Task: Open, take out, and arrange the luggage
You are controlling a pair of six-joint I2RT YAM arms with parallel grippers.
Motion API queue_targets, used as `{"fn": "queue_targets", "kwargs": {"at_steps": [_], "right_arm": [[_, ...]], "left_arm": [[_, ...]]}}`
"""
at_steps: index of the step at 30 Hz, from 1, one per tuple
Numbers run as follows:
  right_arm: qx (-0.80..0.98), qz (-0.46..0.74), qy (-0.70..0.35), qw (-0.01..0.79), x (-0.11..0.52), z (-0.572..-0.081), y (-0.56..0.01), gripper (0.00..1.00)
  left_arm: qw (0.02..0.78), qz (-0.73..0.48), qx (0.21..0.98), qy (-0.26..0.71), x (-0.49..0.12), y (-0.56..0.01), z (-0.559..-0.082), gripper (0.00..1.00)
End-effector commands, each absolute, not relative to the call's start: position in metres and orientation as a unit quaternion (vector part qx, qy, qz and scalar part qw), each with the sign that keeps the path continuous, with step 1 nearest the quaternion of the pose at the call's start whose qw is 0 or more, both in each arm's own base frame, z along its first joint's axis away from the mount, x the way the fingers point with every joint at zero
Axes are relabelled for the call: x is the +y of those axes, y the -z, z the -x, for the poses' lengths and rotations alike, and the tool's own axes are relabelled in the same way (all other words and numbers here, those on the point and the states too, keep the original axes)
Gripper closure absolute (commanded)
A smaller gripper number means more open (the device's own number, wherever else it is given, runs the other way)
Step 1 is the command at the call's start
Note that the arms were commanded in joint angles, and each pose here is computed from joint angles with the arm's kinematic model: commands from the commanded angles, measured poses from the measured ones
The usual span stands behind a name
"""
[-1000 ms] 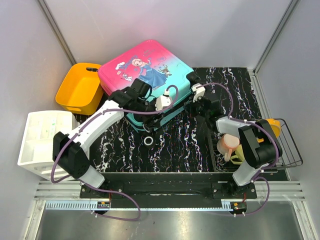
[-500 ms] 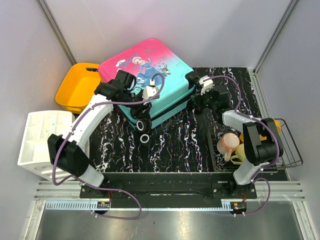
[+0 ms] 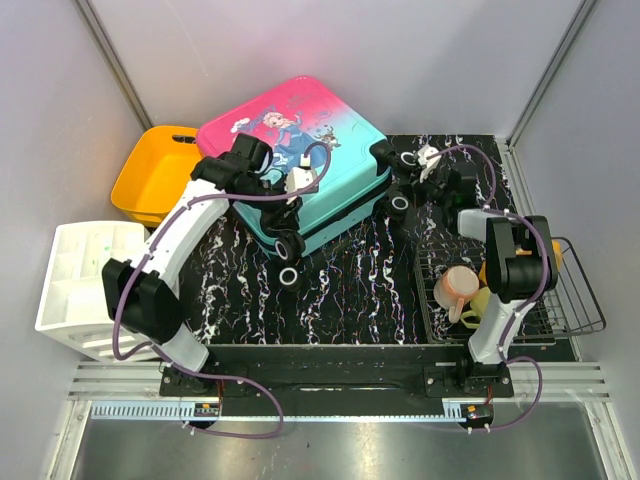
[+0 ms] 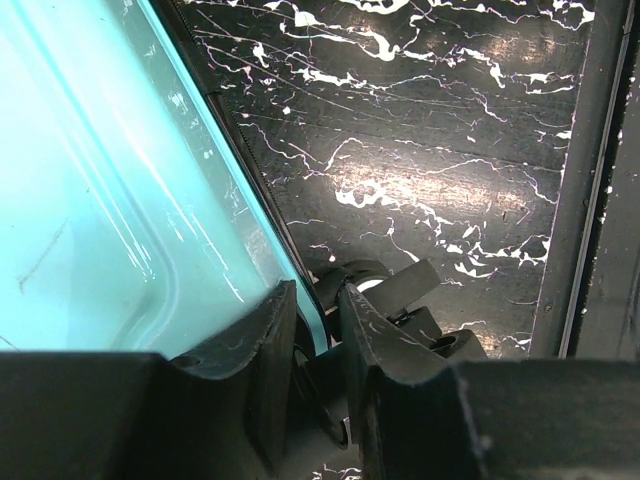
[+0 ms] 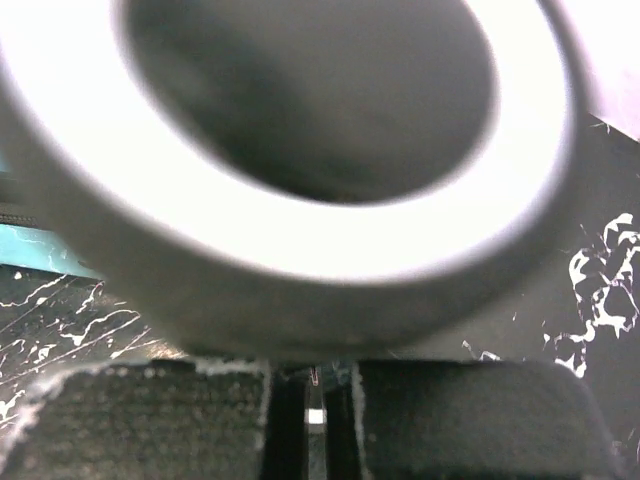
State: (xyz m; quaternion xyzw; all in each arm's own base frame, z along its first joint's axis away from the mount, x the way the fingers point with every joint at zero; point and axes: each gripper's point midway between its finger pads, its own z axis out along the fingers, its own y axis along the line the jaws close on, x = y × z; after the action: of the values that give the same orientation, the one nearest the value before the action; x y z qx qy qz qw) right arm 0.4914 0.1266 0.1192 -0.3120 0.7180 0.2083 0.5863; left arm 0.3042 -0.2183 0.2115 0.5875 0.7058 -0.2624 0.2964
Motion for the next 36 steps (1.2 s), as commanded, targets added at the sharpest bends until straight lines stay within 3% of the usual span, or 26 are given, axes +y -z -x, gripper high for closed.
{"fn": "queue_targets", "kwargs": {"at_steps": [1, 14, 19, 30, 36], "right_arm": [[0.664, 0.272, -0.151, 0.679, 0.068, -0.553, -0.194, 1.00], [0.661, 0.280, -0.314, 0.621, 0.104, -0.565, -0.187, 1.00], [0.686, 0.213, -0.401, 0.568, 0.113, -0.583, -0.182, 1.00], [0.684, 0.179, -0.435, 0.558, 0.147, -0.624, -0.174, 1.00], [0.678, 0.184, -0.450, 0.552, 0.184, -0.631, -0.171, 0.87]], "left_arm": [[0.170, -0.549, 0.811, 0.110, -0.112, -0.136, -0.339, 0.71], [0.154, -0.574, 0.793, 0.136, -0.116, -0.128, -0.345, 0.73], [0.150, -0.579, 0.788, 0.145, -0.119, -0.122, -0.348, 0.74], [0.152, -0.575, 0.784, 0.176, -0.130, -0.118, -0.349, 0.74], [0.157, -0.570, 0.787, 0.180, -0.134, -0.116, -0.355, 0.74]]}}
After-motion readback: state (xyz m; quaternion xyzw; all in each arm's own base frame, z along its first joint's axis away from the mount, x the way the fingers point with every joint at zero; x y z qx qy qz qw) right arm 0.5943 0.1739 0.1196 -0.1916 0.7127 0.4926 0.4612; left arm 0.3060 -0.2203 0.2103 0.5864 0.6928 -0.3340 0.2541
